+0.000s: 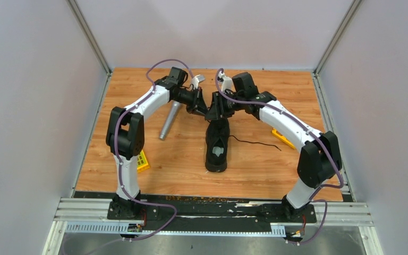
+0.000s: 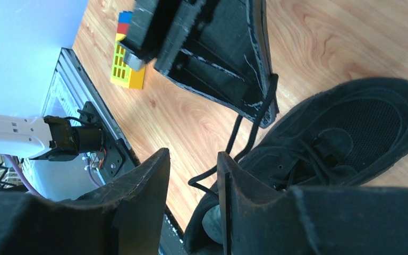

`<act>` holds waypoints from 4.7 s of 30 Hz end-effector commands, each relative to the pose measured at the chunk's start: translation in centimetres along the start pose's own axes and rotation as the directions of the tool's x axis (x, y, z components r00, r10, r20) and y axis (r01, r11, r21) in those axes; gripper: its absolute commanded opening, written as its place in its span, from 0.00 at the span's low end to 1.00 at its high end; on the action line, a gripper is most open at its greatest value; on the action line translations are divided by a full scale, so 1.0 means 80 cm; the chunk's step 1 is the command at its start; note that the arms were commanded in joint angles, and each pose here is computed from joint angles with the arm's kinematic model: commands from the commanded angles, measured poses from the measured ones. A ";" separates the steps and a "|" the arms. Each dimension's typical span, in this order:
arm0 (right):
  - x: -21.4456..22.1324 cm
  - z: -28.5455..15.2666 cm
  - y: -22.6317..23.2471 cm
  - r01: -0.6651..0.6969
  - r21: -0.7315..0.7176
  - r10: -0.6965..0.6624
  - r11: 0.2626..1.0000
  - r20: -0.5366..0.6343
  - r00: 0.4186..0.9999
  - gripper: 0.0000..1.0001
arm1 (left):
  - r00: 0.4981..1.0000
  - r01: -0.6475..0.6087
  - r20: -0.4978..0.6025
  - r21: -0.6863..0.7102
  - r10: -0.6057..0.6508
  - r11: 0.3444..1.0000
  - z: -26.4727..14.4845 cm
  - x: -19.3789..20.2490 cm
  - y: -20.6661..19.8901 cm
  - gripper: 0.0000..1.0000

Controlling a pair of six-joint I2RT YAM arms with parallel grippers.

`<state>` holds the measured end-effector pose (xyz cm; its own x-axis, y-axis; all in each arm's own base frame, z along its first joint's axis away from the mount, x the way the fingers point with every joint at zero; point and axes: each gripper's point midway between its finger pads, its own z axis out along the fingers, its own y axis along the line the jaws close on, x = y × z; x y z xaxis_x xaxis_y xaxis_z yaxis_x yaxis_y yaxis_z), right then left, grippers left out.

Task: Tie the shoes

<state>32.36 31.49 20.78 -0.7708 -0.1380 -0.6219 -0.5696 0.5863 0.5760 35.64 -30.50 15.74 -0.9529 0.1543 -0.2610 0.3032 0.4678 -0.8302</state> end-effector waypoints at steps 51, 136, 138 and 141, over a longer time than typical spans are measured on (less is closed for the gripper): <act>-0.005 -0.018 0.019 0.150 -0.051 -0.152 0.987 -0.020 0.988 0.00 | 0.939 -0.321 0.108 -0.071 0.327 0.945 -0.055 -0.024 -0.017 0.57; -0.043 -0.079 -0.059 -0.035 0.048 0.036 0.998 -0.010 0.999 0.29 | 0.382 -0.887 0.438 -0.072 0.814 0.456 0.066 0.075 -0.060 0.00; -0.048 -0.089 -0.064 0.019 0.010 -0.019 1.000 -0.015 1.000 0.34 | 0.386 -0.889 0.433 -0.059 0.814 0.453 0.067 0.079 -0.059 0.00; -0.047 -0.098 -0.068 0.083 -0.040 -0.084 0.996 -0.020 0.996 0.40 | 0.391 -0.891 0.423 -0.046 0.817 0.451 0.068 0.083 -0.057 0.00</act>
<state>36.23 23.06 22.13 -0.8125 -0.1287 -0.5686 -0.5027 0.6484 0.5716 28.18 -35.72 14.12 -0.1800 0.0826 -0.9802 0.9724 0.1651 -0.1647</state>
